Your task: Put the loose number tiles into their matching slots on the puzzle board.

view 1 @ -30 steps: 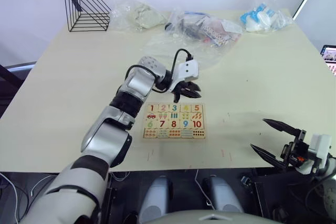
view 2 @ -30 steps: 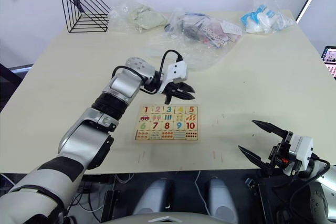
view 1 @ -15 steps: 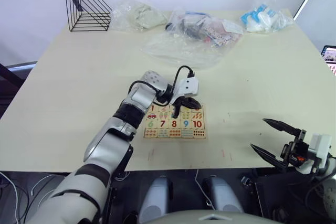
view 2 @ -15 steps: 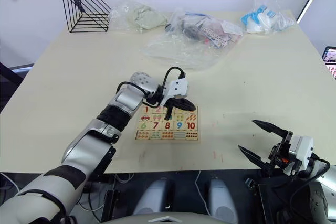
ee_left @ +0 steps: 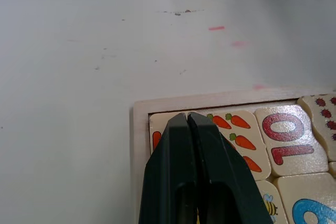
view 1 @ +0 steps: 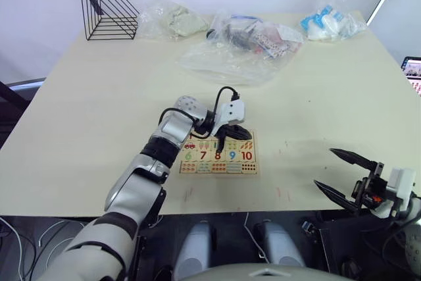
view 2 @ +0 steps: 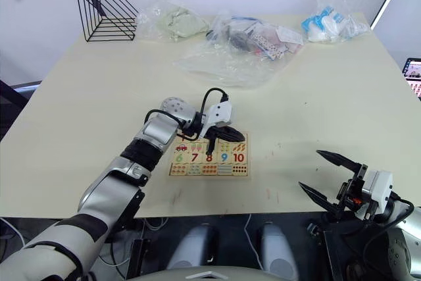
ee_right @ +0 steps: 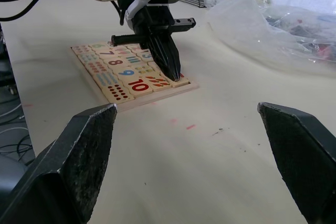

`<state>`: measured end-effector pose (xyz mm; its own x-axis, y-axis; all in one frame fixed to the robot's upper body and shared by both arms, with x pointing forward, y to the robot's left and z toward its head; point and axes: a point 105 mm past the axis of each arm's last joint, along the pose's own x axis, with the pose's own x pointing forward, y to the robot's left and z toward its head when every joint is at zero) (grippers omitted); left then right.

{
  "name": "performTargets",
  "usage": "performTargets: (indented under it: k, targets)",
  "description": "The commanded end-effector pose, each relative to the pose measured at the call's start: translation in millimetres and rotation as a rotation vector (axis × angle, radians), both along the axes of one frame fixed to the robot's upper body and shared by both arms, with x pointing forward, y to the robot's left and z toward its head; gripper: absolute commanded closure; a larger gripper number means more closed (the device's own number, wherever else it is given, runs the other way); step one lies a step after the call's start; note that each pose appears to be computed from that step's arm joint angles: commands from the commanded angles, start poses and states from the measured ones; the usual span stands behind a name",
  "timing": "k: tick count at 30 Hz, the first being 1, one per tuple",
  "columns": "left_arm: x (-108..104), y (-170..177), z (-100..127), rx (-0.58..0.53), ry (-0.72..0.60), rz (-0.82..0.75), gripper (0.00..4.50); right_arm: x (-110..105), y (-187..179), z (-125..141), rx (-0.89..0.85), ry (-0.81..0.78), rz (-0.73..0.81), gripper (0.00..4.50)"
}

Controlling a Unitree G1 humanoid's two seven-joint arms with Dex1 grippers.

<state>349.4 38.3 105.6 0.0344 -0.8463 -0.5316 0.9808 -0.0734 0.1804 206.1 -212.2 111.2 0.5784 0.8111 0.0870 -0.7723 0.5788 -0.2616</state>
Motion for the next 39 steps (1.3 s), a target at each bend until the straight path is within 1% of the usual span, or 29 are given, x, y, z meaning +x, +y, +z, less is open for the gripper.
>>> performTargets:
  k: [1, 4, 6, 10, 14, 16, 19, 20, 21, 24, 26, 27, 28, 30, 32, 35, 39]
  targets:
    - [-1.4, -0.8, 21.8, -0.118, 0.009, 0.014, 4.45, 0.3, -2.4, 6.7, 0.0, -0.029, -0.002, 0.0]
    - [-0.7, 8.7, 41.5, -0.25, 0.007, 0.072, 4.45, 2.3, -2.3, 7.1, 0.015, -0.026, -0.006, 0.0]
    - [-2.8, 15.5, 50.2, -0.328, -0.017, 0.101, 4.45, 3.9, -2.9, 7.3, 0.025, -0.023, -0.01, 0.0]
    - [-4.0, 37.0, 61.7, -0.424, -0.051, 0.21, 4.45, 7.5, -3.9, 7.6, 0.033, -0.018, -0.012, 0.0]
    - [-2.9, 66.0, 74.6, -0.531, -0.098, 0.338, 4.45, 17.0, -8.0, 5.0, 0.039, 0.005, -0.047, 0.0]
    - [-4.0, 86.0, 73.2, -0.548, -0.118, 0.422, 4.45, 23.6, -11.7, 3.0, 0.049, 0.019, -0.078, 0.0]
    - [-7.8, 110.2, 67.9, -0.547, -0.137, 0.53, 4.45, 26.7, -14.4, -0.4, 0.052, 0.044, -0.09, 0.0]
    - [-10.2, 116.7, 66.1, -0.546, -0.141, 0.555, 4.21, 26.7, -15.4, -1.6, 0.051, 0.051, -0.091, 0.0]
    - [-12.2, 122.9, 64.0, -0.544, -0.144, 0.583, 3.88, 27.0, -16.9, -2.7, 0.05, 0.057, -0.095, 0.0]
    - [-20.9, 144.8, 58.8, -0.546, -0.151, 0.672, 2.69, 28.1, -22.5, -4.9, 0.053, 0.075, -0.118, 0.0]
    - [-25.3, 153.6, 55.8, -0.54, -0.151, 0.713, 1.66, 28.5, -25.3, -5.6, 0.054, 0.085, -0.128, 0.0]
    - [-29.2, 160.3, 52.6, -0.531, -0.153, 0.737, 1.35, 28.3, -27.5, -6.3, 0.056, 0.093, -0.134, 0.0]
    - [-34.6, 170.2, 49.1, -0.527, -0.151, 0.773, 0.81, 27.8, -30.7, -7.5, 0.053, 0.1, -0.146, 0.0]
    - [-43.5, 182.4, 44.6, -0.521, -0.149, 0.818, 0.01, 27.2, -36.4, -8.8, 0.055, 0.112, -0.168, 0.0]
    - [-51.5, 194.4, 38.3, -0.494, -0.155, 0.865, 0.01, 25.8, -40.0, -9.7, 0.056, 0.121, -0.18, 0.0]
    - [-63.5, 205.3, 30.2, -0.48, -0.139, 0.918, 0.01, 24.4, -45.5, -11.1, 0.054, 0.13, -0.203, 0.0]
    - [-81.1, 223.6, 10.1, -0.417, -0.116, 1.003, 0.01, 22.1, -51.8, -12.9, 0.045, 0.138, -0.234, 0.0]
